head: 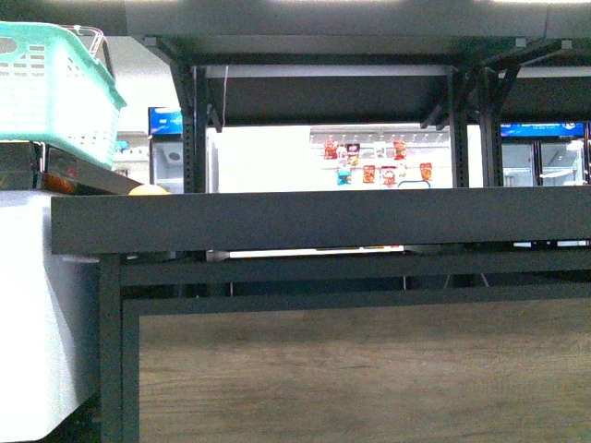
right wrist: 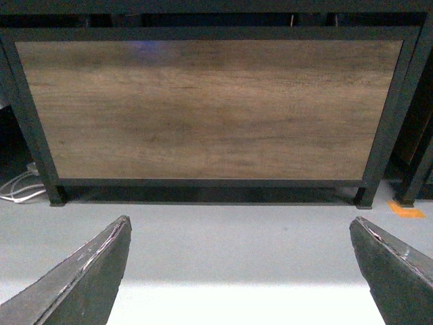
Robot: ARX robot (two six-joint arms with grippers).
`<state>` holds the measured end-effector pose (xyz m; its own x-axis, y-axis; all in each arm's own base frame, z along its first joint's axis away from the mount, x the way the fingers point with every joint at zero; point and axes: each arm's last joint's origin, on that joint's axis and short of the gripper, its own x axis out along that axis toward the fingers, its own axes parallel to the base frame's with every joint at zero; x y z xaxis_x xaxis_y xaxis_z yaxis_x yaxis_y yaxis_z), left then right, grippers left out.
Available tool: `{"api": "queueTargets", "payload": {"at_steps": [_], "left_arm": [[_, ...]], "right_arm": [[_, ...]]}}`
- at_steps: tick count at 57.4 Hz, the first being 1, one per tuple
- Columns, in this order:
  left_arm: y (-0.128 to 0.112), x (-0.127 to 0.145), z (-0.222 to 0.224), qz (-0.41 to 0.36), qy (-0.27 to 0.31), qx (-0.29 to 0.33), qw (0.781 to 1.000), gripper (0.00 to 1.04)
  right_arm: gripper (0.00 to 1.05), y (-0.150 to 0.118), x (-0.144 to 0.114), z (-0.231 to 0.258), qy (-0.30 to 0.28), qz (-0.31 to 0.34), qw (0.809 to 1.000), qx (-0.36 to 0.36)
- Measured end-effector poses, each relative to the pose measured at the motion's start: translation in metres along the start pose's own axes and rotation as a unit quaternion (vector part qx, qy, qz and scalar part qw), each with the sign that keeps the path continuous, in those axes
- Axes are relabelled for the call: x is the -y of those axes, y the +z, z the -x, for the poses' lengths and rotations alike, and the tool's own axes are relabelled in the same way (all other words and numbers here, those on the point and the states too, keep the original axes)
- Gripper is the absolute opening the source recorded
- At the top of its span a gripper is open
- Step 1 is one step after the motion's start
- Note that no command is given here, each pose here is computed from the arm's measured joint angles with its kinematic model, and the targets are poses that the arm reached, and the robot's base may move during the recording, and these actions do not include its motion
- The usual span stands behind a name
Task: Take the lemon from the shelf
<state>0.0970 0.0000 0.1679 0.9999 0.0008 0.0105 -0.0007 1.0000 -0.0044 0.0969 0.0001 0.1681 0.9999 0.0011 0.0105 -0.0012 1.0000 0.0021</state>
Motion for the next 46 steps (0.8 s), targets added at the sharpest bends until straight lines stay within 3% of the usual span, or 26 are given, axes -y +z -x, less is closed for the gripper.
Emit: {"api": "queueTargets", "payload": {"at_steps": [46], "left_arm": [[0.0000, 0.0000, 0.0000, 0.000, 0.000, 0.000, 1.000, 0.97]], "right_arm": [[0.97, 0.0000, 0.0000, 0.0000, 0.000, 0.000, 1.000, 0.000]]}}
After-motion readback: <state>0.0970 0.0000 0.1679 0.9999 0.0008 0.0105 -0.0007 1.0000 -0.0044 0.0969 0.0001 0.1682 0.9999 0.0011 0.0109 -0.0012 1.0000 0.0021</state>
